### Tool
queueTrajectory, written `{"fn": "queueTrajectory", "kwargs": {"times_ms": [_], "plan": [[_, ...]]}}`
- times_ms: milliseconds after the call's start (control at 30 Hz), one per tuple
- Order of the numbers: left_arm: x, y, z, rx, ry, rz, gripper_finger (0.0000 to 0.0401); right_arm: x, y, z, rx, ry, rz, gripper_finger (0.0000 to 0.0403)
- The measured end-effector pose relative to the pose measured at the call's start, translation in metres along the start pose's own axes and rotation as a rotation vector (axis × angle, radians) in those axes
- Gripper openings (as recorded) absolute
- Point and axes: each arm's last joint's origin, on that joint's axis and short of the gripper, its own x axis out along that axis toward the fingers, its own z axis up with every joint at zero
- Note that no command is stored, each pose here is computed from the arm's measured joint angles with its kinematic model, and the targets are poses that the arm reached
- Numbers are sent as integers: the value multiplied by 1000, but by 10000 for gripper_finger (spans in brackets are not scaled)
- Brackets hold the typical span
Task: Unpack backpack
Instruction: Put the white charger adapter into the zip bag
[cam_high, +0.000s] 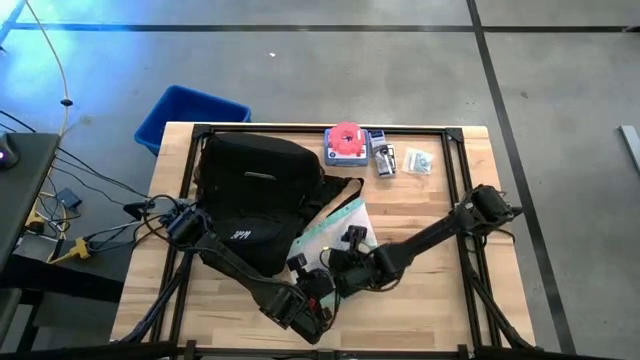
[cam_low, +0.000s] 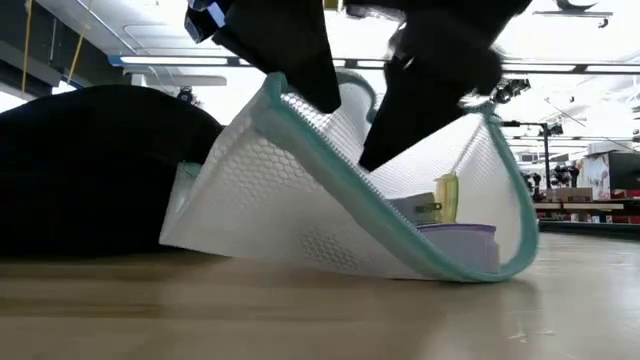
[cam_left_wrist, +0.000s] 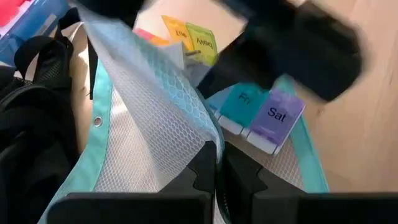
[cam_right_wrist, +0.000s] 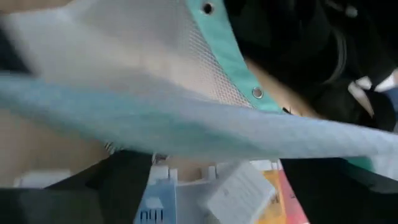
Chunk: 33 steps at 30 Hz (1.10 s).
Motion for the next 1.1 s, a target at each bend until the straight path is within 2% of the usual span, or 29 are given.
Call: {"fn": "queueTrajectory", "kwargs": {"times_ms": [133,267,367,533,633,700,867,967,1100], "plan": [[0,0,0,4,0,1,0,-28,22,-8,-115,-26,118,276],[0,1,0,0,-4,8,0,-51,48,-23,-236,20,352,257],[0,1,1,0,-5,11,0,-56,61,-33,-248,64,458,246],[0,1,1,0,-8,12,0,-30,61,-51,-192,124,415,216],[0,1,1,0,-9,7,0,-7,54,-50,-137,94,450,190],[0,0,1,15,-7,-3,0,8,46,-48,-106,51,437,171],[1,-1,2,25,0,-14,0,30,22,-28,-9,-93,311,128],[1,-1,2,25,0,-13,0,40,10,-20,44,-107,293,113],[2,0,1,29,3,-8,0,51,1,-19,111,-105,211,101]]}}
